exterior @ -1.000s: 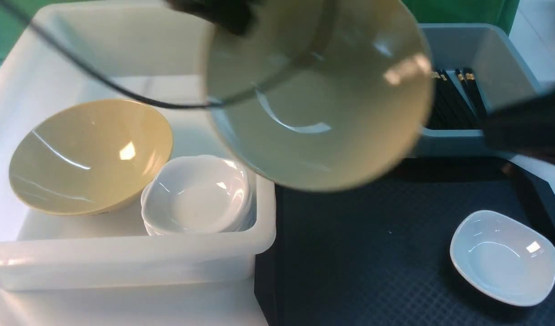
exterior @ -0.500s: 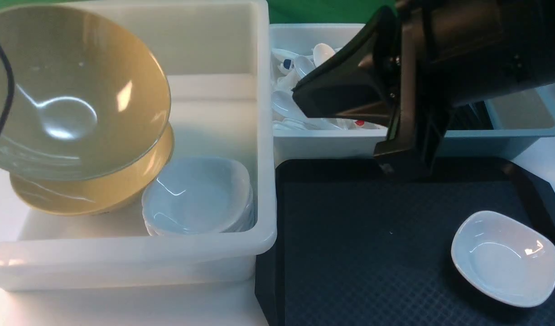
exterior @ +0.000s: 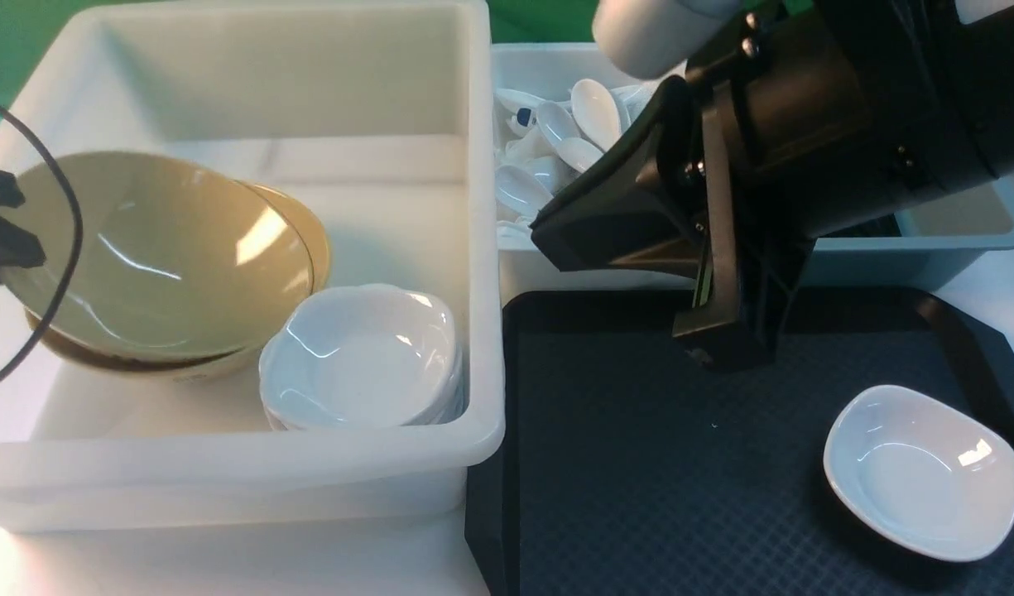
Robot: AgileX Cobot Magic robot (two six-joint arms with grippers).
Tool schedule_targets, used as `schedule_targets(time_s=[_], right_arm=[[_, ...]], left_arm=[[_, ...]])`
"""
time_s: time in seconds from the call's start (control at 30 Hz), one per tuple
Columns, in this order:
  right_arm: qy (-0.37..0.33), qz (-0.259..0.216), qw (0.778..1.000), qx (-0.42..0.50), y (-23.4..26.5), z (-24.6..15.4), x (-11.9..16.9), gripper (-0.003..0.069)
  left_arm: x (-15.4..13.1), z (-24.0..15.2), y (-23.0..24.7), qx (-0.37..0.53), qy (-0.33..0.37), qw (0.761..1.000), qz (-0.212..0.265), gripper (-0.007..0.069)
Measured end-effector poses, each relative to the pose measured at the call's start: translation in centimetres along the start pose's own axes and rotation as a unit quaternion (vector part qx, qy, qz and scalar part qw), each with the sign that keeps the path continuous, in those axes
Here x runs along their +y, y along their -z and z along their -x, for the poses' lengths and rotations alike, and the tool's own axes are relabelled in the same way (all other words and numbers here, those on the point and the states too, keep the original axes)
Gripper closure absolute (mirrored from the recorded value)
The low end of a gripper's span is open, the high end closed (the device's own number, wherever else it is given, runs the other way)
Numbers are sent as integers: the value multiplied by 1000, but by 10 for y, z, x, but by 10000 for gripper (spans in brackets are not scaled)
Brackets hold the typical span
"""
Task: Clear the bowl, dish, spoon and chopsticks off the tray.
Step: Use the left arm to put the noodle bowl into the large storage box on the left, then use the left arm to grab the plate
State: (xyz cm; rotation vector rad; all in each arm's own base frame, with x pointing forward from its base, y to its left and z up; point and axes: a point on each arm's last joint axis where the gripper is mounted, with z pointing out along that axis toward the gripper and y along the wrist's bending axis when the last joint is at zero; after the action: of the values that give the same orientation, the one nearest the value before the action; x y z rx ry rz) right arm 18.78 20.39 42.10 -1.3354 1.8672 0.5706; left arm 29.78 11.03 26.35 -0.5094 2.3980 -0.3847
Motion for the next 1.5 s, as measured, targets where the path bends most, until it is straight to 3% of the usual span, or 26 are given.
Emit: schedule_targets(time_s=[0.03, 0.1, 0.2, 0.4, 0.53, 0.57, 0.6, 0.67, 0.77, 0.93, 1.07, 1.23, 1.5], right_arm=[[0, 1, 1000, 1, 0, 0, 0, 624], [0, 2, 1000, 4, 0, -1, 0, 624], [0, 3, 1000, 5, 0, -1, 1, 624], [6, -5, 1000, 8, 1, -1, -1, 624], [3, -45, 999, 26, 5, -2, -7, 624], [-13, -83, 995, 45, 10, -5, -13, 624], [-15, -88, 995, 47, 11, -6, -14, 624], [-49, -141, 985, 90, 23, -17, -24, 624], [-106, -203, 962, 150, 43, -43, -37, 624], [-186, -253, 931, 184, 71, -89, -35, 624], [-234, -283, 909, 194, 100, -124, -16, 624], [-258, -310, 898, 177, 124, -150, 12, 624], [-262, -336, 897, 118, 150, -158, 40, 624]], left_arm=[[0, 0, 0, 1, -1, 1000, 0, 398], [-2, -1, 0, 12, -26, 1000, 4, 269], [-6, 4, 11, 18, -58, 998, 15, 180], [-30, 28, 73, -11, -86, 995, 59, 116], [-70, 29, 106, -38, -130, 990, 42, 180], [-103, 19, 115, -40, -181, 983, 13, 258], [-107, 18, 116, -40, -187, 981, 9, 269], [-153, -4, 116, -22, -265, 963, -47, 409], [-224, -51, 101, 20, -388, 911, -135, 586], [-298, -108, 62, 51, -473, 854, -213, 633], [-345, -145, 25, 80, -510, 822, -240, 627], [-390, -187, -23, 128, -539, 793, -252, 542], [-426, -253, -93, 194, -556, 765, -259, 216]])
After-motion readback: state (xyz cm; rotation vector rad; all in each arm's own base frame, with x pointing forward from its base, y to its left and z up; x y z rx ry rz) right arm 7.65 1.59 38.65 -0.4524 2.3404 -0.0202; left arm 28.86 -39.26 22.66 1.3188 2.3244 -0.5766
